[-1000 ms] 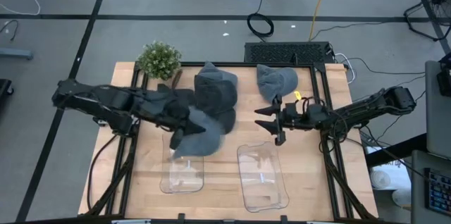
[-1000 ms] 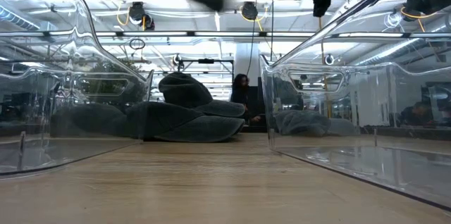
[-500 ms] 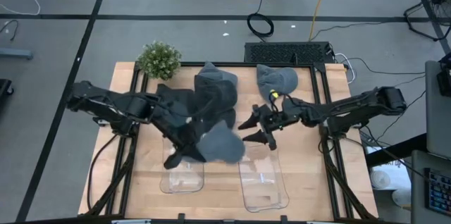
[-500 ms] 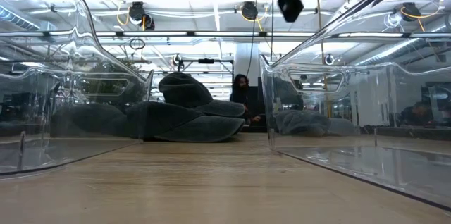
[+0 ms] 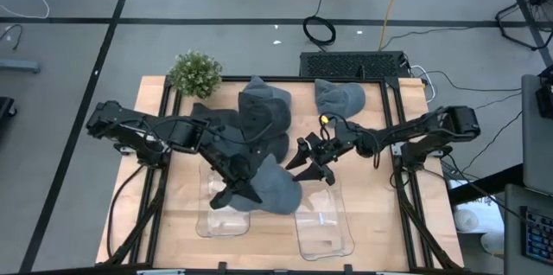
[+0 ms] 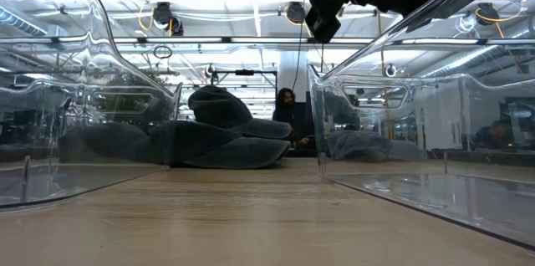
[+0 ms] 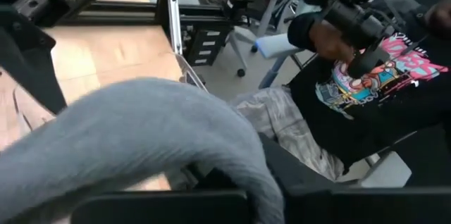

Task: Pick & Place hat
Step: Put the bottom right gray cap into the left transparent bin

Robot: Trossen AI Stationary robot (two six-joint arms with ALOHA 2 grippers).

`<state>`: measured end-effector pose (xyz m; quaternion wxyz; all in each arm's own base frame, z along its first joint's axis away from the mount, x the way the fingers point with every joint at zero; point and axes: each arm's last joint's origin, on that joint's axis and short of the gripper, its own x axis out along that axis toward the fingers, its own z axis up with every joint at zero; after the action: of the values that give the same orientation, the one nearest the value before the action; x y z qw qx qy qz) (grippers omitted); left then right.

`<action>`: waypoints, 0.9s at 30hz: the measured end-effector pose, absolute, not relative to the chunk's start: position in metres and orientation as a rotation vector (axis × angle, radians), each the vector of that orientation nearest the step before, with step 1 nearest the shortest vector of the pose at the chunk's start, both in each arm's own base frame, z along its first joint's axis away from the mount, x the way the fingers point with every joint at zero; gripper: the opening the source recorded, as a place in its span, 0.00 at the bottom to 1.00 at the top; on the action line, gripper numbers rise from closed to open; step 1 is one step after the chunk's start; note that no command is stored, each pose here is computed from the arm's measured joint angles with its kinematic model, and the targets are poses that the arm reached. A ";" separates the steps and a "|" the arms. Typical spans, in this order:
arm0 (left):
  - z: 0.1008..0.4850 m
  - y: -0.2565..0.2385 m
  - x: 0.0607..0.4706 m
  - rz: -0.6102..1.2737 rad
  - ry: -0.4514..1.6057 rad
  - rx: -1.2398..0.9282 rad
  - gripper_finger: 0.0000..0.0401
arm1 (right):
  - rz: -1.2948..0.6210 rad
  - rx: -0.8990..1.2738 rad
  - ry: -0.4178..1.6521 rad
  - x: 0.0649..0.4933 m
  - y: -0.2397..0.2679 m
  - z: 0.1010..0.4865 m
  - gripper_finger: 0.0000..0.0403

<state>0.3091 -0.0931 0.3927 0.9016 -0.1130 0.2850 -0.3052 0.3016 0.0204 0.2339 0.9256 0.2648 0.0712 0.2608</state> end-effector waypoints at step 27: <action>0.402 -0.091 0.314 -0.703 0.466 -0.186 0.01 | 0.615 0.496 0.091 0.315 0.050 0.244 0.56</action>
<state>0.3139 -0.0907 0.4019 0.9083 -0.0901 0.2256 -0.3406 0.3151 0.0499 0.2436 0.9220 0.2416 0.0444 0.2993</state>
